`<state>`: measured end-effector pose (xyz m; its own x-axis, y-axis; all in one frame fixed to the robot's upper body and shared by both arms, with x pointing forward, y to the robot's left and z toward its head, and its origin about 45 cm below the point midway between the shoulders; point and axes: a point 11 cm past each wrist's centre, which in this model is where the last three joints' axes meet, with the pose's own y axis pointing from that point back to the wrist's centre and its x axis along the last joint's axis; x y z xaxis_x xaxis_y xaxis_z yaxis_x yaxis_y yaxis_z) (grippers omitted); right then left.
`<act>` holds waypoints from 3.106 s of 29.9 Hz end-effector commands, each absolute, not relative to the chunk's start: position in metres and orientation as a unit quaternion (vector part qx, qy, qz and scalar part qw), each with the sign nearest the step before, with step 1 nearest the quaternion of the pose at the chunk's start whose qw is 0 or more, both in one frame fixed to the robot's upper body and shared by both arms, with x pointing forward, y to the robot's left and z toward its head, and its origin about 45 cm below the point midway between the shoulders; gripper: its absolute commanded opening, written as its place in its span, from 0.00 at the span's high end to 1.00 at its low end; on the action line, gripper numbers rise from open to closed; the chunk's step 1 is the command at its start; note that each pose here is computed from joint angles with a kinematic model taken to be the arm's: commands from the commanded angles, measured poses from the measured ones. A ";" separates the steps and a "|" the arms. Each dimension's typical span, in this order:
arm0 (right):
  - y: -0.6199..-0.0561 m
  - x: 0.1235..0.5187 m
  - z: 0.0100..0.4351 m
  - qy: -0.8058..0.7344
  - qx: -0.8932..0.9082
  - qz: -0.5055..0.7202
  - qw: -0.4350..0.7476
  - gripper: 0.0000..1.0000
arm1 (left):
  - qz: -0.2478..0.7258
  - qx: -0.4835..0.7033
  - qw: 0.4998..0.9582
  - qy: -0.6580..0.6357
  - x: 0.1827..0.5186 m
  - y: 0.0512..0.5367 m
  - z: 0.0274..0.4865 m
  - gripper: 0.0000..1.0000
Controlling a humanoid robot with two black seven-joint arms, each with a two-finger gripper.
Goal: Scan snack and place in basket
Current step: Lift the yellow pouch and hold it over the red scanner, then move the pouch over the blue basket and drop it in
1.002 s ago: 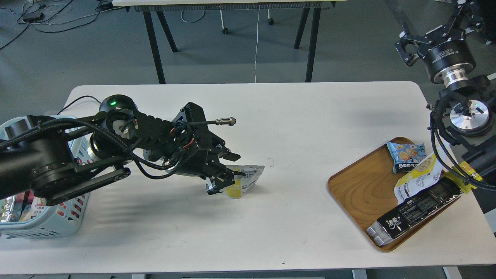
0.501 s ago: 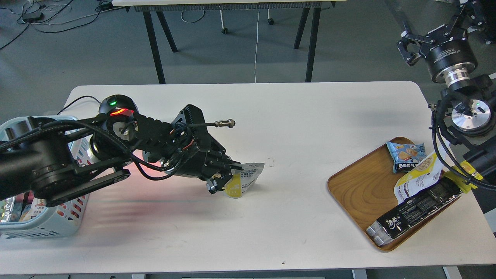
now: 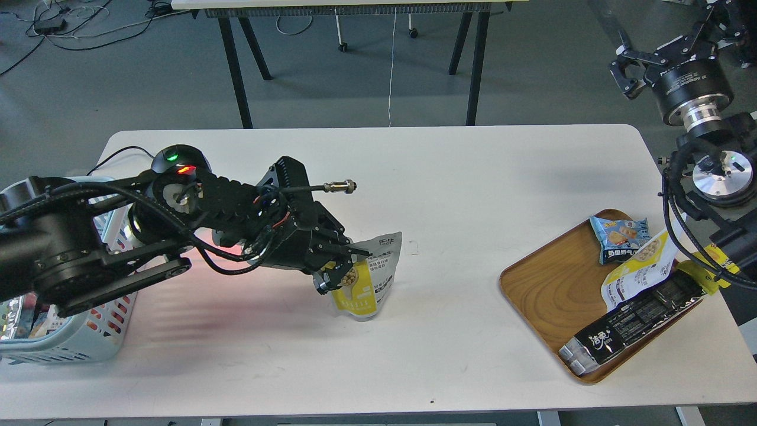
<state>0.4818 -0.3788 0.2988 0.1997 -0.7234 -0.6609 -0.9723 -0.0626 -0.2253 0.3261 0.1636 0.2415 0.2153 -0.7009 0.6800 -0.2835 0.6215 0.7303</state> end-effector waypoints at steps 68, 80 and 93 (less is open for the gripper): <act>-0.395 0.480 0.313 0.609 -0.699 0.173 0.333 0.01 | -0.050 0.517 0.611 -0.598 0.346 0.322 0.324 1.00; -0.405 0.478 0.318 0.614 -0.697 0.165 0.333 0.01 | 0.041 0.589 0.564 -0.577 0.327 0.405 0.400 1.00; -0.404 0.478 0.318 0.613 -0.697 0.166 0.333 0.01 | 0.093 0.653 0.528 -0.535 0.311 0.478 0.422 1.00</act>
<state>0.4778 -0.4035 0.3165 0.1930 -0.7433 -0.6405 -0.9654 -0.0272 -0.2593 0.3165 0.4630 0.4237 0.3743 -0.6078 0.7004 -0.7984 0.1729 0.5767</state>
